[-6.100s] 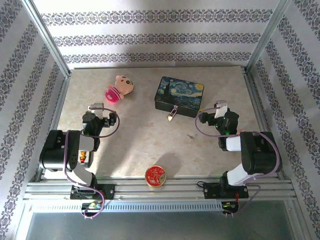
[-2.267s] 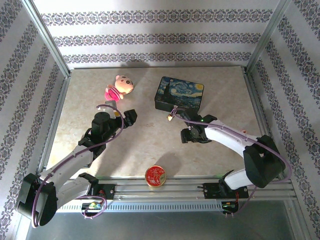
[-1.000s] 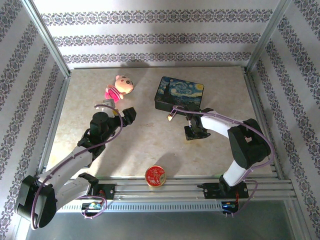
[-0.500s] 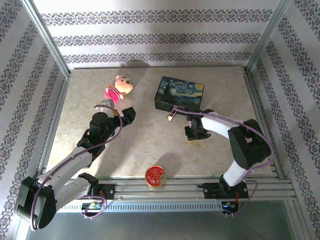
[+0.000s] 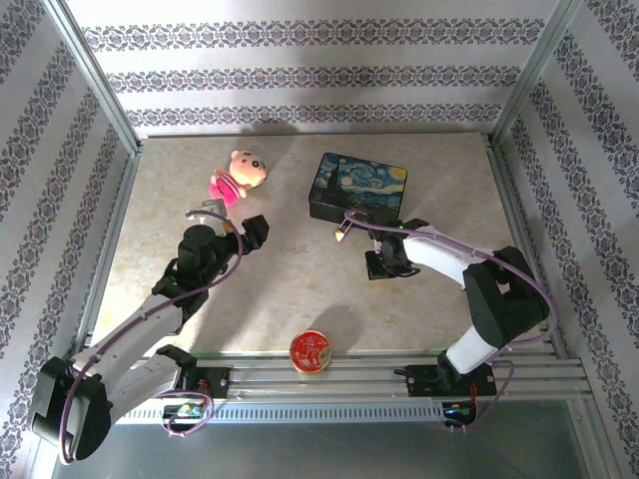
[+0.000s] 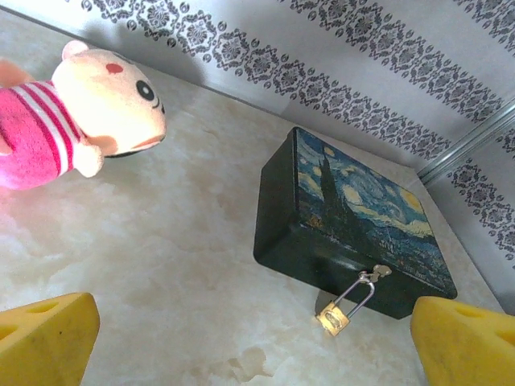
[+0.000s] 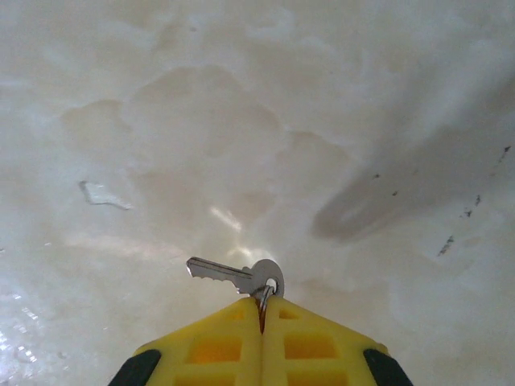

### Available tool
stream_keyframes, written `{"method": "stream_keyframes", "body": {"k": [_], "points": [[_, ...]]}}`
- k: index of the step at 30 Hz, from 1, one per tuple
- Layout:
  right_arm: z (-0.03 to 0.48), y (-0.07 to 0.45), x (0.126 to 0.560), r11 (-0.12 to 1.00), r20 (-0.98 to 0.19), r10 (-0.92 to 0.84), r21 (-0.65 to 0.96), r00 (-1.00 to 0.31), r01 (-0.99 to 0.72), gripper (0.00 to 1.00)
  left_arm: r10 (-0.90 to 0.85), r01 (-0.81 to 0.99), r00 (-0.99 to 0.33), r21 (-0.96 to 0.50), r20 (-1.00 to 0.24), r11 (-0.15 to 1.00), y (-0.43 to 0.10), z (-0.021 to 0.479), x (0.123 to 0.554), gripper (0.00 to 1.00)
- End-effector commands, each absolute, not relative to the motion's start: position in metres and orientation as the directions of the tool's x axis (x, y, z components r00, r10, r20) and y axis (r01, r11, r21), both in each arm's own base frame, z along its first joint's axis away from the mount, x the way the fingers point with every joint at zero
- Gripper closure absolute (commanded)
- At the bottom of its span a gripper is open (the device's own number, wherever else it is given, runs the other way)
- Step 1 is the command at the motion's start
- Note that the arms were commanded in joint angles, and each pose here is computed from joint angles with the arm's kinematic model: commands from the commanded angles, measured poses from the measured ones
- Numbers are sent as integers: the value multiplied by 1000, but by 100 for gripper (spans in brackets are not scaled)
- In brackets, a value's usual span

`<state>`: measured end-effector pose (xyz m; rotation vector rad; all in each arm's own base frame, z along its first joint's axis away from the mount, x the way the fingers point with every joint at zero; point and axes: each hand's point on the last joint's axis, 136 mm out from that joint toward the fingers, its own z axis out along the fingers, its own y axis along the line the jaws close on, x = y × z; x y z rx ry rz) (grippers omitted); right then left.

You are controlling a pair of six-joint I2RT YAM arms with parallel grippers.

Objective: Unlock a padlock with a key

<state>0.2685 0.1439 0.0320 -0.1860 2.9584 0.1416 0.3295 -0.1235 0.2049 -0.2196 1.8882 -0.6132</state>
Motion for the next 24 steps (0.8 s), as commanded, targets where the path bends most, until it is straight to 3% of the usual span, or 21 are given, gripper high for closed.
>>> {"method": "stream_keyframes", "body": {"k": [1,8,17,24], "points": [[53,153,273,980,-236,-155,83,-959,-179,100,-403,116,-426,-491,-810,864,-123,199,330,1],[83,181,278,956,-307,-167,181,-937,-229,100,-375,178,-503,-518,-778,837,-144,195,333,2],[125,229,286,859,-402,-98,428,-910,-282,100,-359,280,-639,-641,-680,715,-191,206,334,32],[145,253,296,792,-428,-57,531,-902,-301,100,-272,356,-732,-690,-625,630,-242,205,329,42]]}}
